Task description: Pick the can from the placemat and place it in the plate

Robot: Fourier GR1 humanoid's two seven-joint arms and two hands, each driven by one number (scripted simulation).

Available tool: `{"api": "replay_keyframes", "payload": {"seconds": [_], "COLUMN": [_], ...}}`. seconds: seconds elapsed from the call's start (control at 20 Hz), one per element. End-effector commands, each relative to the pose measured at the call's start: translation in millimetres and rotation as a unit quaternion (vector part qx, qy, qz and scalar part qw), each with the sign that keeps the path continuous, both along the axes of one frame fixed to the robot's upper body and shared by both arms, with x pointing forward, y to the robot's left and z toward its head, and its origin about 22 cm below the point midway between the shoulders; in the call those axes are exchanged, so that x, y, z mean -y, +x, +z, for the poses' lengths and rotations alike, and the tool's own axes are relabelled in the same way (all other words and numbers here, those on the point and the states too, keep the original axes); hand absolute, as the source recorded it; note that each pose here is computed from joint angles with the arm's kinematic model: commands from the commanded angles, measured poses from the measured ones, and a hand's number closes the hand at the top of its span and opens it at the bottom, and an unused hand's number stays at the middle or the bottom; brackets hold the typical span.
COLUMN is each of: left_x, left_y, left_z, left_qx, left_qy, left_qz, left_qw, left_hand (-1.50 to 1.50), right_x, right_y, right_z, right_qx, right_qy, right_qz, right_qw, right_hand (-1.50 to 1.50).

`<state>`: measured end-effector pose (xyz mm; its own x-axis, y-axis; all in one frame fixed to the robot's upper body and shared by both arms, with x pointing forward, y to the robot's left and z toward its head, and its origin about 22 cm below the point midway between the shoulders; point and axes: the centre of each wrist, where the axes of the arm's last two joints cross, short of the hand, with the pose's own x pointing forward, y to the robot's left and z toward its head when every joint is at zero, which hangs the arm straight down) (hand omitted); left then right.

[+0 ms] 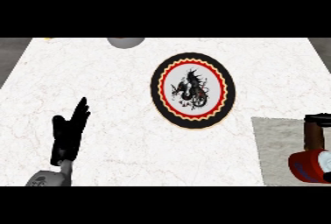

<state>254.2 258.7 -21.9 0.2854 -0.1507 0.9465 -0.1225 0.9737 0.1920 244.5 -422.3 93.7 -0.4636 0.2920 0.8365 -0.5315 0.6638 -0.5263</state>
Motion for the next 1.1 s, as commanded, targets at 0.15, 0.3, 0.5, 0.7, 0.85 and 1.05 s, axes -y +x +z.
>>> {"api": "replay_keyframes", "payload": {"seconds": [0.15,0.3,0.5,0.7,0.85,1.05], "left_x": [10,-10,6,24,0,3], "left_y": [12.5,-6.1,4.6,4.3,-9.7,-4.6], "left_z": [11,8,9,11,23,7], "left_qx": [0.0,-0.001,-0.002,-0.003,0.007,-0.006], "left_qy": [0.001,0.005,0.002,-0.003,0.013,0.004], "left_qz": [-0.005,-0.002,-0.007,-0.013,-0.008,-0.014], "left_qw": [1.0,1.0,1.0,0.9999,0.9999,0.9999], "left_hand": [0.0,0.0,0.0,0.0,0.0,0.0], "right_x": [19,33,33,24,9,22], "right_y": [4,-9,-3,4,-1,5], "right_z": [29,28,37,32,13,12], "right_qx": [0.075,0.072,0.048,0.023,0.024,0.017], "right_qy": [-0.137,-0.179,-0.286,-0.324,-0.348,-0.353], "right_qz": [0.101,0.114,0.139,0.164,0.171,0.171], "right_qw": [0.983,0.975,0.947,0.932,0.921,0.92], "right_hand": [-1.5,-1.5,-1.5,-1.5,-1.5,-1.5]}}
